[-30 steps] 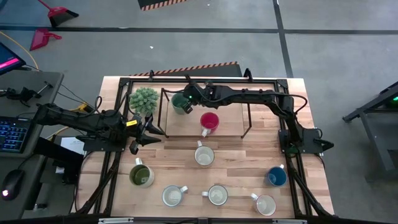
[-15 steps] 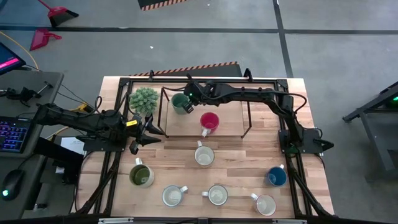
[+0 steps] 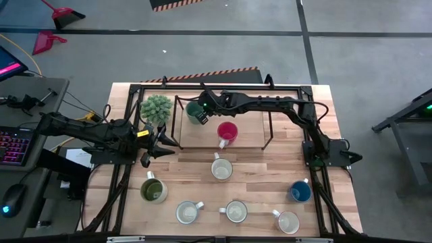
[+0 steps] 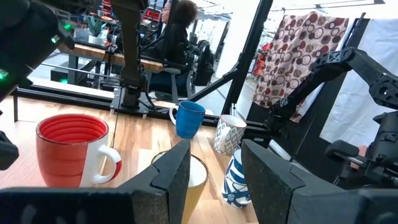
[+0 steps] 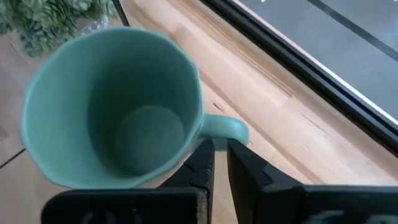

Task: Place coffee mugs
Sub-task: Put the green mug on the shelf, then put the white mug on the shelf

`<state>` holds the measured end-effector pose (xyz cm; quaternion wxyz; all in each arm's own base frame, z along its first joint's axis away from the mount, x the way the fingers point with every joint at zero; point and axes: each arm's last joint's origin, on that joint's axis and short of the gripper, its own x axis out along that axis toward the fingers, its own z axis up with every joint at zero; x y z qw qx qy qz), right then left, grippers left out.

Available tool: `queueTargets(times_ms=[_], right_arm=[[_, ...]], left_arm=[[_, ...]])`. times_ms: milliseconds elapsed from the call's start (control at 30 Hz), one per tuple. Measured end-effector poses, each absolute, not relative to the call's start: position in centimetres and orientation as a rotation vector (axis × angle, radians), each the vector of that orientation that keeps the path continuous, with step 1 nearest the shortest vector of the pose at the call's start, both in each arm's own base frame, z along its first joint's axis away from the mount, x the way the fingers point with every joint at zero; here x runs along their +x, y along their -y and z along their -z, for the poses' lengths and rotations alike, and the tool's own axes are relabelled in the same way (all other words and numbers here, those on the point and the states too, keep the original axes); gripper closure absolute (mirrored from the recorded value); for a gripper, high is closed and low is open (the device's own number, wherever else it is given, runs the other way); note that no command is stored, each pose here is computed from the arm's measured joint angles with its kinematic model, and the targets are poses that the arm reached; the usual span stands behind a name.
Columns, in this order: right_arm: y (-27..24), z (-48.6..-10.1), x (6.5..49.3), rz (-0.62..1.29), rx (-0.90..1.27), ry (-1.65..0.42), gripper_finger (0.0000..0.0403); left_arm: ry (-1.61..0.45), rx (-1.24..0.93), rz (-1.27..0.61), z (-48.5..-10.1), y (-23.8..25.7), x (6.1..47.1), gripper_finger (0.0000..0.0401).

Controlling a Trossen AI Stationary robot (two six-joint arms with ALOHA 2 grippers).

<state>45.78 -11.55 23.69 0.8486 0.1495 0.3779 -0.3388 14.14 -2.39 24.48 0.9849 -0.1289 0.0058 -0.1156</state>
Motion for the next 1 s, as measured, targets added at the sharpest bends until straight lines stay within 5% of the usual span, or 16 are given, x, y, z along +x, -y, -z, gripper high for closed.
queueTargets(times_ms=[833, 1000], right_arm=[[11.4, -22.8, 46.6, 0.636, 0.346, -0.784, 0.0380], [11.2, -25.2, 46.4, 0.660, 0.283, -0.835, 0.0380]], left_arm=[[-0.012, -0.259, 0.232, -24.5, 2.4, 14.1, 0.0270], [-0.012, -0.259, 0.232, -24.5, 2.4, 14.1, 0.0270]])
